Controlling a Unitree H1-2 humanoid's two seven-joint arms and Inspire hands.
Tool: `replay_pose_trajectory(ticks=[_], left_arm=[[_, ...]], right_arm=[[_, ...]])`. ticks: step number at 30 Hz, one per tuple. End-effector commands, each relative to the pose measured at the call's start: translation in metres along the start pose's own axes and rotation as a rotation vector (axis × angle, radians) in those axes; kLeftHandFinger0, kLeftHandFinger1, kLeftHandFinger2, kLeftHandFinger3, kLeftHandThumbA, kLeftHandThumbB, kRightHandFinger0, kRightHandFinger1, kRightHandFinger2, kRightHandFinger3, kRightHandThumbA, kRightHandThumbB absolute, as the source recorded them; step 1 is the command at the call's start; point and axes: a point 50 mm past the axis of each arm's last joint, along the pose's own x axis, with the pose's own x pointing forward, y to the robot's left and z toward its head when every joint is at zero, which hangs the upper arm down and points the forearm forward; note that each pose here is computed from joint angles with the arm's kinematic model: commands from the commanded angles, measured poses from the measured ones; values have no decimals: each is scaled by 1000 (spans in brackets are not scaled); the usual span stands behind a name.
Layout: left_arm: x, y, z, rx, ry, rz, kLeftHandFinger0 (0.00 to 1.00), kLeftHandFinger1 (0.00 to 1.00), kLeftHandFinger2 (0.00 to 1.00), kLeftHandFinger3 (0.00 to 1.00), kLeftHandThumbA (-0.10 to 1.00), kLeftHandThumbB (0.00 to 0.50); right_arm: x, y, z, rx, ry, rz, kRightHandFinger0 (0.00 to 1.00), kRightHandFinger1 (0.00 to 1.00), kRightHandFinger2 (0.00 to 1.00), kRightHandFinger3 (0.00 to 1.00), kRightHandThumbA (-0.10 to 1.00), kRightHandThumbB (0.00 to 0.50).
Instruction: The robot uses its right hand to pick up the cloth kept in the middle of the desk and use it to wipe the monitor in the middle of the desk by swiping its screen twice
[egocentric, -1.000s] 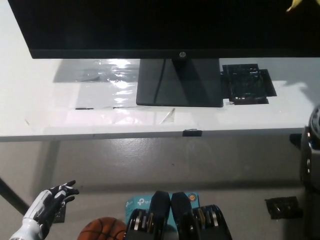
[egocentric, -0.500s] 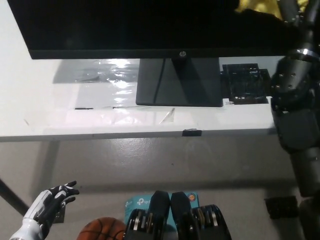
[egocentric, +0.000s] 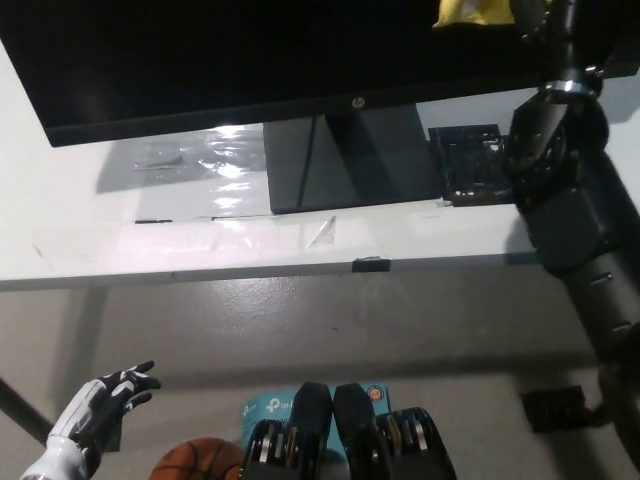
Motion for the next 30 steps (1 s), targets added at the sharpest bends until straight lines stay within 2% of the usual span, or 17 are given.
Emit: replay_pose_trajectory(ticks=[1,2,3,7,8,9,10,11,13,14,16,19,21,23,25,28,30], left_arm=[[-2,2,12,27,-27,-10,954,874,909,1000,602,99],[-2,2,12,39,-30,-14,949,871,914,1000,615,96],[-2,2,12,42,-29,-14,947,867,913,1000,624,99],[0,-1,12,34,-33,-26,961,891,943,1000,607,89],[0,-2,12,17,-28,-22,959,890,938,1000,583,97],[1,-3,12,21,-28,-24,954,891,937,1000,583,97],[1,-4,11,21,-28,-27,953,891,937,1000,584,97],[2,-4,11,25,-31,-28,934,892,929,1000,598,113],[1,-5,10,26,-30,-30,945,904,937,1000,602,108],[1,-5,10,8,-24,-26,972,917,944,1000,581,96],[1,-7,9,22,-30,-41,989,933,967,1000,597,94],[1,-7,9,13,-27,-37,975,929,980,1000,576,69],[1,-8,10,16,-24,-35,980,931,977,1000,575,80],[2,-12,9,4,-19,-35,988,924,970,1000,557,67],[1,-11,10,16,-23,-38,987,918,962,1000,559,59],[0,-9,9,7,-18,-34,993,913,952,1000,567,83],[-1,-8,9,24,-23,-32,991,908,951,1000,577,82]], right_arm=[[1,9,49,50,-88,17,0,0,183,111,-100,102],[-3,13,58,91,-96,34,0,0,239,18,-100,87],[-5,16,64,112,-97,40,0,0,298,89,-100,80],[-20,27,105,188,-108,80,0,0,334,178,-100,32],[-24,29,116,182,-117,87,0,0,357,255,-100,23],[-27,31,125,181,-126,90,0,0,329,336,-100,55],[-27,30,123,179,-123,89,0,0,314,281,-100,55],[-34,35,148,199,-137,96,0,0,243,321,-100,146],[-39,38,163,230,-141,93,0,0,135,284,-100,148],[-41,39,172,248,-152,96,0,0,94,364,-100,156],[-44,40,186,277,-151,110,0,0,60,134,-100,83],[-47,41,203,290,-167,122,0,0,104,172,-100,111],[-48,42,213,300,-183,135,0,0,111,171,-100,94],[-47,40,218,301,-208,136,0,0,113,307,-100,129],[-46,39,217,302,-217,139,0,0,103,220,-100,109],[-39,37,204,249,-226,125,0,0,106,199,-100,122],[-35,36,196,239,-229,127,0,0,100,114,-100,96]])
